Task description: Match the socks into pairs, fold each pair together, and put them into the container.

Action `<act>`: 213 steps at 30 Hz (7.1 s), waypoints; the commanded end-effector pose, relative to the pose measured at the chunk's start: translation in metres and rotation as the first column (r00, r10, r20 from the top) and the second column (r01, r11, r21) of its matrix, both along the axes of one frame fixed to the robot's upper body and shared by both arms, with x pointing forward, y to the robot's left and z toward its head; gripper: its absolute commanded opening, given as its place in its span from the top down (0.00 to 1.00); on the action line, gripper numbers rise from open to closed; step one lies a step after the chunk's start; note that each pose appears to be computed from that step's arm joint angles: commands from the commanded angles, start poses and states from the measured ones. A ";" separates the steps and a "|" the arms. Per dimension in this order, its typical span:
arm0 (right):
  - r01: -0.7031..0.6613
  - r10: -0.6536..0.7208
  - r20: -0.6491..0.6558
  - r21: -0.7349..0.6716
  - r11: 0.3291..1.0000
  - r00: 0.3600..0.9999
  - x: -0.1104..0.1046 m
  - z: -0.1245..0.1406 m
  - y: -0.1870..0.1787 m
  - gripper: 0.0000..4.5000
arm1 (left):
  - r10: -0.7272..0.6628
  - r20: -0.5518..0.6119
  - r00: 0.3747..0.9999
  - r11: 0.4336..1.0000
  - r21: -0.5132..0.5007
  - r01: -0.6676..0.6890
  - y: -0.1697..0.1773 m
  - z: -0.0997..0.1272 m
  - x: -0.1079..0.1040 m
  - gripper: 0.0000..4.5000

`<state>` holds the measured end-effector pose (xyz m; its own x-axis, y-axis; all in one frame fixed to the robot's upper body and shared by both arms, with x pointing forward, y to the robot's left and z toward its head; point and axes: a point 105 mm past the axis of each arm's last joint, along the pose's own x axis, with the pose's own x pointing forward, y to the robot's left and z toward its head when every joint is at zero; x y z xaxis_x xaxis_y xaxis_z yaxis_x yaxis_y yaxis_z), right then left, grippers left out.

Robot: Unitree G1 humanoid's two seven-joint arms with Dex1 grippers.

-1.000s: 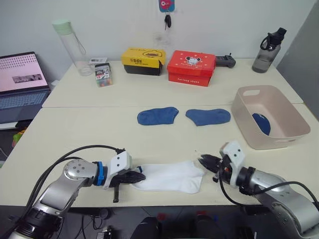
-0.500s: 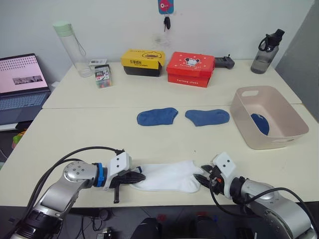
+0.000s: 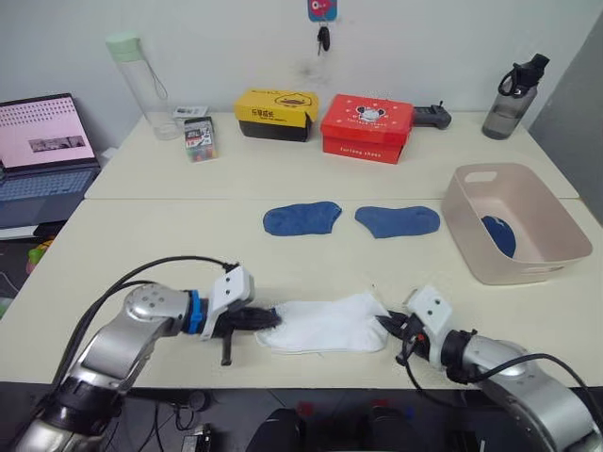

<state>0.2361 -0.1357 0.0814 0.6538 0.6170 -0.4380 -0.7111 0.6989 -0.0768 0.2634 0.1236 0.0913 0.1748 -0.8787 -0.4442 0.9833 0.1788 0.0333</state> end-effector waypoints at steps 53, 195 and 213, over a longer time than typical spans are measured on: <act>-0.265 0.271 -0.035 0.122 0.956 0.962 0.030 0.064 0.087 0.09 | 0.108 0.083 0.991 0.992 -0.068 -0.103 0.026 0.046 0.024 1.00; 0.159 -0.233 0.134 0.413 0.897 0.963 0.070 0.159 -0.031 1.00 | 0.016 0.214 0.977 0.941 -0.334 0.057 -0.111 0.135 0.084 0.81; 0.477 0.269 0.681 -0.691 0.543 0.681 0.131 0.162 -0.151 1.00 | -0.185 0.271 0.944 0.930 -0.263 0.258 -0.140 0.150 0.057 0.01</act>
<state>0.3646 -0.2853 0.2352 0.9773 0.1614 -0.1375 -0.1714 0.2192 -0.9605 0.3284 -0.0139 0.2326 0.0572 -0.9866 -0.1525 0.9750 0.0224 0.2209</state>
